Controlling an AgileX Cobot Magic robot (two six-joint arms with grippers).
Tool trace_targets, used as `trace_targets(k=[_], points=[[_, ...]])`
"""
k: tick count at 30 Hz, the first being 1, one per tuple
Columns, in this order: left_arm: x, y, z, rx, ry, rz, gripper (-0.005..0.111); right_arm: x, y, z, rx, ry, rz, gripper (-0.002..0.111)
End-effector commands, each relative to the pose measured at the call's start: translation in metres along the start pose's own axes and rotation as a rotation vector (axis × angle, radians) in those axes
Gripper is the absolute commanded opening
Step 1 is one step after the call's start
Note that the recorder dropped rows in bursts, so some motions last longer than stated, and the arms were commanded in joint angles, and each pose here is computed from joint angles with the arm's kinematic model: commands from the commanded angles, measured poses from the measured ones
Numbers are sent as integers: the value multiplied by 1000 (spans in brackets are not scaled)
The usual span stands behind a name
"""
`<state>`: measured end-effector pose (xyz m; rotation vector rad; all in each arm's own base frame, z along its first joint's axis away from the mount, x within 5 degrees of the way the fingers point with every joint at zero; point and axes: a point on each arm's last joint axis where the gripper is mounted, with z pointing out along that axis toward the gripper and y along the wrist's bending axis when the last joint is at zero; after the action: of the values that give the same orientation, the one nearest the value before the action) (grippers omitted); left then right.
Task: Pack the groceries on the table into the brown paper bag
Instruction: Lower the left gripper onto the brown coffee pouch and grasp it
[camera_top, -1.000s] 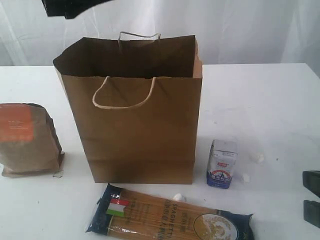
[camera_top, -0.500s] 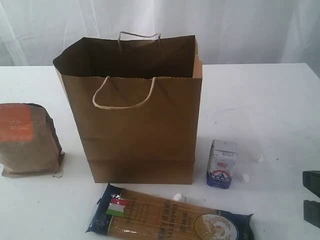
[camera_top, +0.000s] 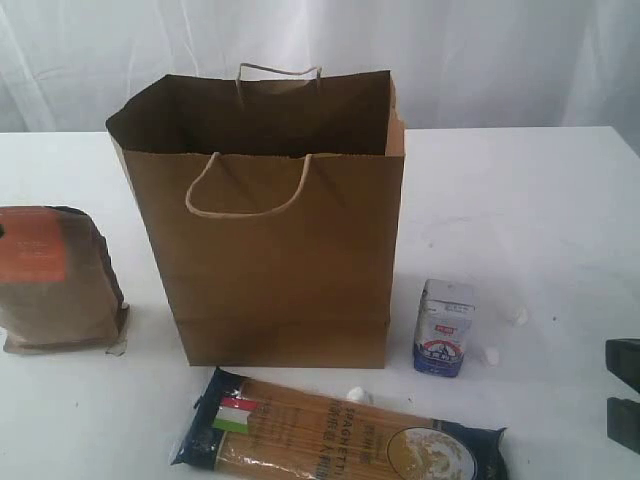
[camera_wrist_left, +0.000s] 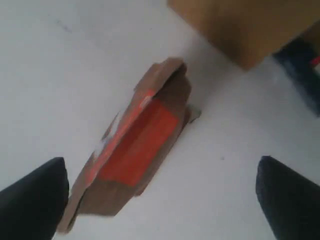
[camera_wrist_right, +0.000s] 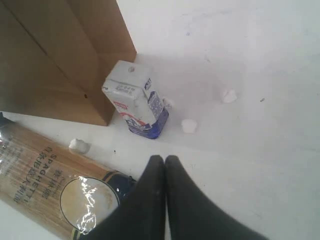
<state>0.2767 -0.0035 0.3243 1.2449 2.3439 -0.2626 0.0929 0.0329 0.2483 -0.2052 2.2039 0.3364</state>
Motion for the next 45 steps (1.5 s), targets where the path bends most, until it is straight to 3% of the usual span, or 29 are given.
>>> trace_targets(k=[1, 5, 9, 21, 27, 36, 42, 45], points=[[1, 12, 11, 211, -131, -14, 105, 0, -1, 1, 6, -6, -1, 0], [10, 22, 21, 212, -62, 143, 105, 0, -1, 1, 5, -2, -1, 0], [15, 29, 29, 197, -26, 185, 105, 1, -1, 1, 4, 2, -1, 0], [15, 33, 33, 181, -36, 161, 105, 1, -1, 1, 4, 2, -1, 0], [5, 50, 46, 81, -173, 89, 105, 1, -1, 1, 4, 2, -1, 0], [16, 60, 80, 192, -151, 49, 105, 1, -1, 1, 4, 2, -1, 0], [18, 66, 85, 147, -139, 34, 105, 1, -1, 1, 4, 2, -1, 0], [21, 67, 92, 172, -128, -12, 105, 1, -1, 1, 4, 2, -1, 0]])
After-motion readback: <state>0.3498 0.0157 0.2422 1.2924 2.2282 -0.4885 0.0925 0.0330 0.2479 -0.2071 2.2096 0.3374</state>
